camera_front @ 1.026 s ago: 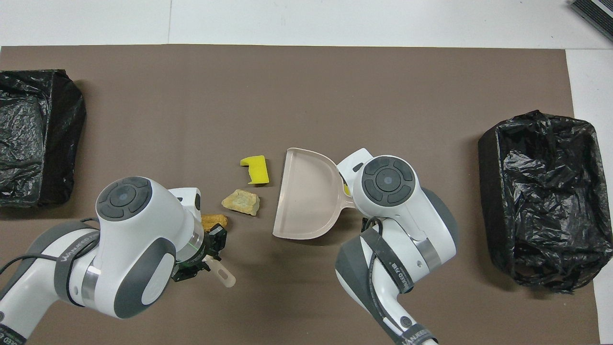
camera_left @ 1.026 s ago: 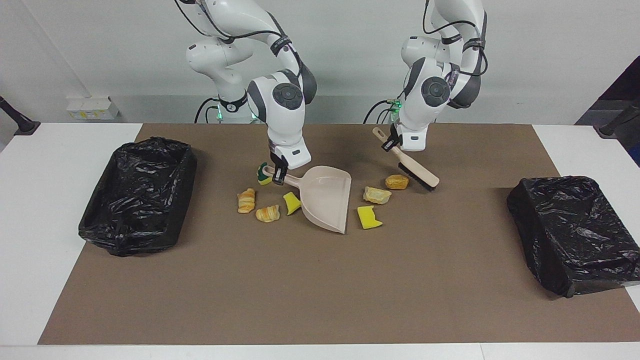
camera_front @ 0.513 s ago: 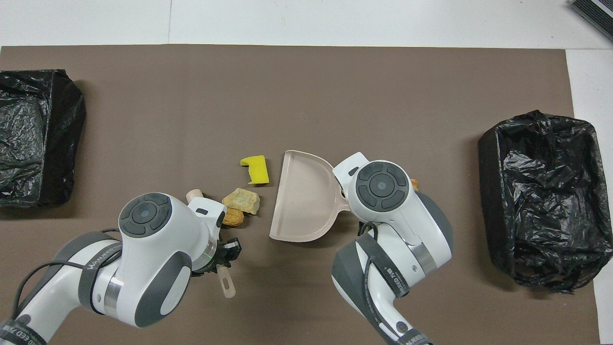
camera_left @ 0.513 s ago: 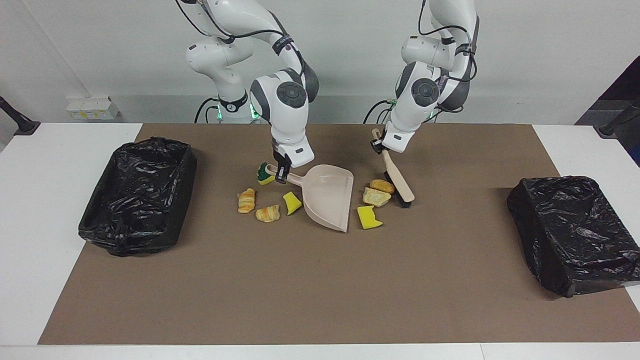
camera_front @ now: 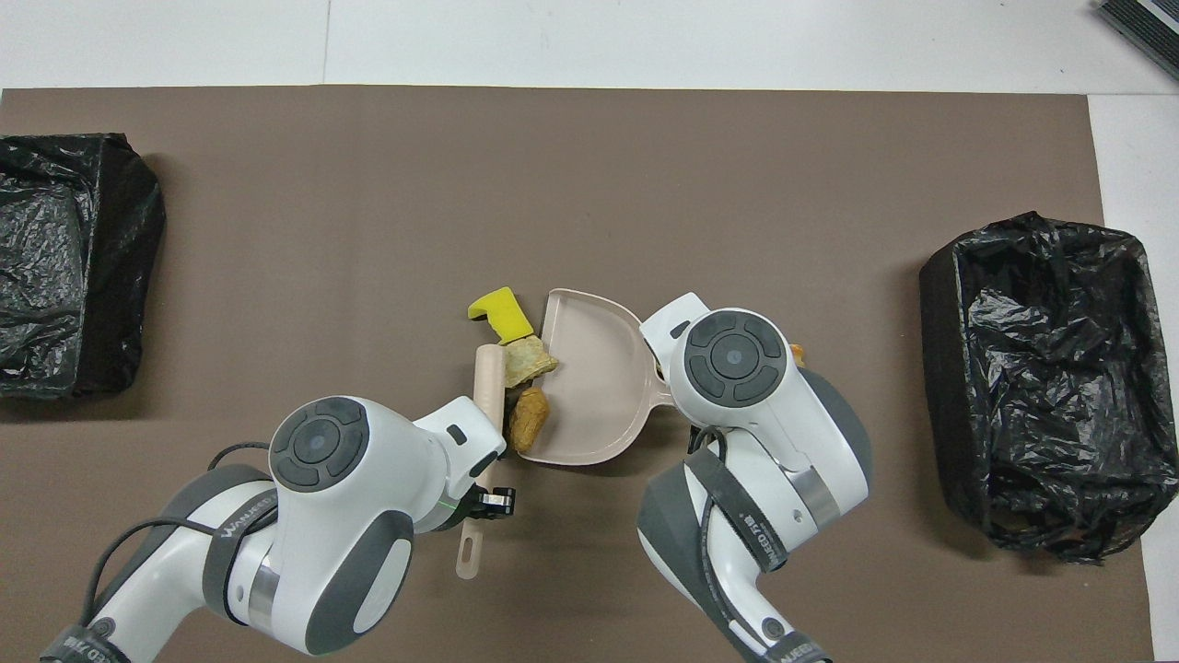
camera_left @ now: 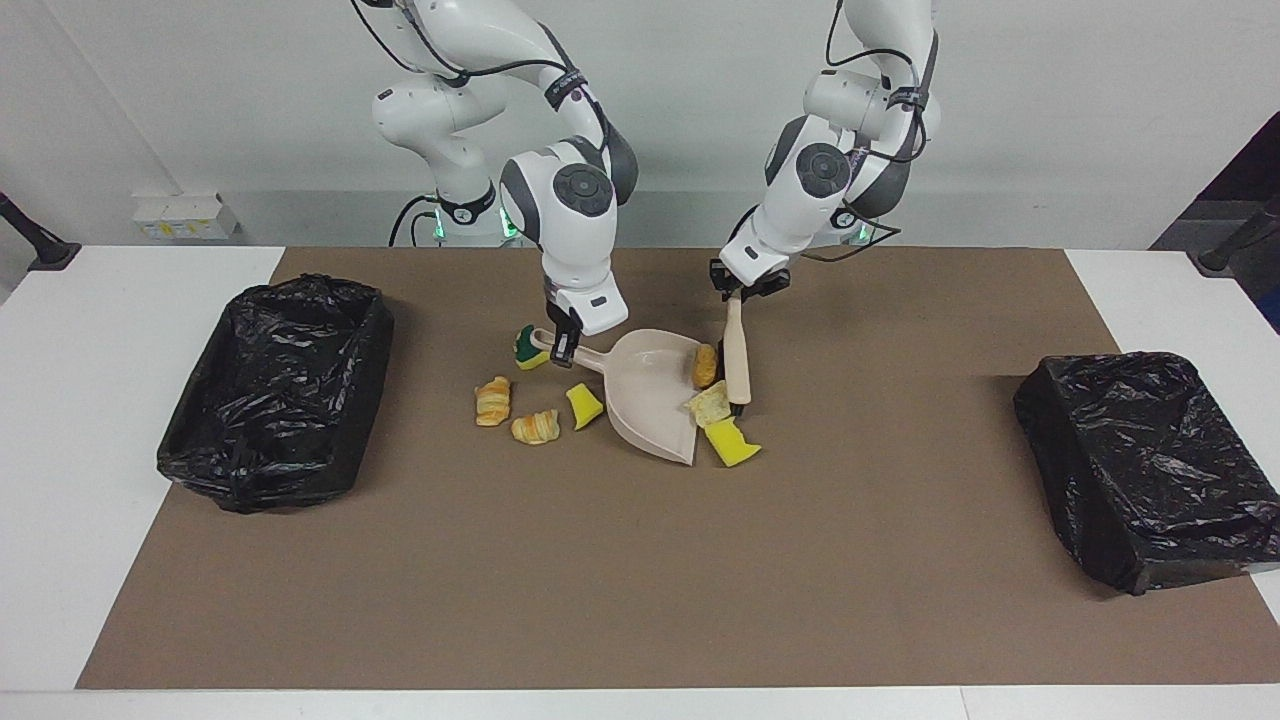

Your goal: Sweep and dump trash in bin

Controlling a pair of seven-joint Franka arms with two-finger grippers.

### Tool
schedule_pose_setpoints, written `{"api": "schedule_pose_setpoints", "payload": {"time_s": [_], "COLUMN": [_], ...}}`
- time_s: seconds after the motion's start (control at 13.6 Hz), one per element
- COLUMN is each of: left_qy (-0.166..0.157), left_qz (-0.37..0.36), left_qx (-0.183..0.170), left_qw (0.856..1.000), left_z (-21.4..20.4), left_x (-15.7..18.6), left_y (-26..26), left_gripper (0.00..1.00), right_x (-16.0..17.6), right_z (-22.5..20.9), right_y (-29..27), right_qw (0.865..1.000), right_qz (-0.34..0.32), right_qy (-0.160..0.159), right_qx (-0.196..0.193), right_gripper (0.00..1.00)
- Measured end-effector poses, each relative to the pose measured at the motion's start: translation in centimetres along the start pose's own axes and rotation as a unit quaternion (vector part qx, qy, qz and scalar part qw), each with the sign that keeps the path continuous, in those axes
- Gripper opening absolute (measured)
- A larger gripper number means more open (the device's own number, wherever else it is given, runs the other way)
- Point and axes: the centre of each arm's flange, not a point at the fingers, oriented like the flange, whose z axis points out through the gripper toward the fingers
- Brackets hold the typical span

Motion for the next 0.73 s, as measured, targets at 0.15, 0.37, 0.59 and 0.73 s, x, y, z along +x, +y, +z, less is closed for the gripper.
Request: {"api": "schedule_pose_setpoints", "payload": {"time_s": [0.15, 0.37, 0.59, 0.73], "left_qy": [0.005, 0.006, -0.016, -0.005], "left_qz": [0.046, 0.071, 0.059, 0.042], "left_qx": [-0.003, -0.008, -0.012, 0.002], "left_qw": [0.999, 0.997, 0.998, 0.999], "left_z": [-0.1, -1.4, -6.0, -8.8], "left_x": [-0.5, -0.5, 0.7, 2.3], "left_y": [1.7, 3.2, 2.0, -1.4], "left_gripper": [0.27, 0.27, 0.27, 0.27], "right_x": [0.0, 0.0, 0.0, 0.0], "right_z": [0.0, 0.0, 0.0, 0.0], "right_y": [0.0, 0.0, 0.0, -0.1], "right_qw": [1.0, 1.0, 1.0, 1.0], "right_qz": [0.0, 0.001, 0.004, 0.005], "right_qy": [0.0, 0.001, 0.0, 0.0], "right_qx": [0.0, 0.0, 0.0, 0.0], "right_gripper": [0.32, 0.32, 0.32, 0.32]}}
